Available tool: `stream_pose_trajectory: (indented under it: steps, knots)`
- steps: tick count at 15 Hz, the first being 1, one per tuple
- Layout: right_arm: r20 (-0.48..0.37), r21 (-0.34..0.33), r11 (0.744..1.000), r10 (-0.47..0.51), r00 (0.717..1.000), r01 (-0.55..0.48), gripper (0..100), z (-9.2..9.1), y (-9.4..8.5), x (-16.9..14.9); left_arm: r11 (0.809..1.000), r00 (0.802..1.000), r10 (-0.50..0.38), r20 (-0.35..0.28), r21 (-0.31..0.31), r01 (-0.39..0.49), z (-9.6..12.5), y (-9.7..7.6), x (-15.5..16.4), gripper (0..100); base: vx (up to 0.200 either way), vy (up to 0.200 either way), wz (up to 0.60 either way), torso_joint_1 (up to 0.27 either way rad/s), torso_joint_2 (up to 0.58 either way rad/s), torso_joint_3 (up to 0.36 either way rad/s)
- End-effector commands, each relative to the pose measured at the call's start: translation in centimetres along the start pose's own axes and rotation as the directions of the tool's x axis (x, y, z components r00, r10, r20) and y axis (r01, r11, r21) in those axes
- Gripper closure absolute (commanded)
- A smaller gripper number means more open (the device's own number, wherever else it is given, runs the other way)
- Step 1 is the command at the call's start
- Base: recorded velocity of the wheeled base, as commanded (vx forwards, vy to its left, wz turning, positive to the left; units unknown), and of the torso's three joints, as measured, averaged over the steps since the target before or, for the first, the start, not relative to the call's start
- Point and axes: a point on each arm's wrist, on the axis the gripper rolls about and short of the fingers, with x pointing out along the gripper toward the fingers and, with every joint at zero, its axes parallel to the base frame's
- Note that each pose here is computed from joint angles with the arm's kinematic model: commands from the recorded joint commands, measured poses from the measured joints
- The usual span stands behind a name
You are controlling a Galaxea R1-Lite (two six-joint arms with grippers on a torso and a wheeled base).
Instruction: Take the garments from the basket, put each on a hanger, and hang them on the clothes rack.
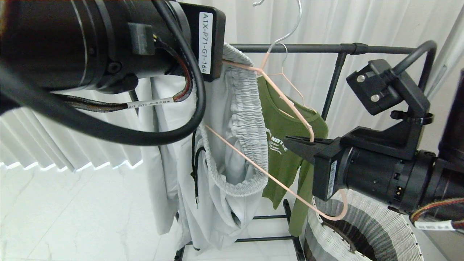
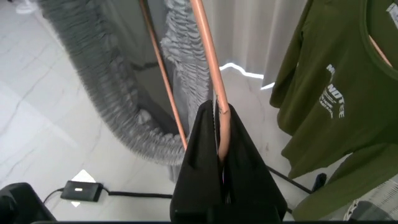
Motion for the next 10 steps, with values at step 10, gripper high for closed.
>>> stream_pose_trajectory:
  steps: [10]
  knots:
    - [0.096, -0.078, 0.997, -0.015, 0.995, 0.023, 100, 1.6, -0.5, -1.1, 0.997, 0.996, -0.063, -0.059, 0.043, 0.066, -3.0, -0.3, -2.3, 100, 0.0, 0.0, 0.0, 0.0, 0.0, 0.0]
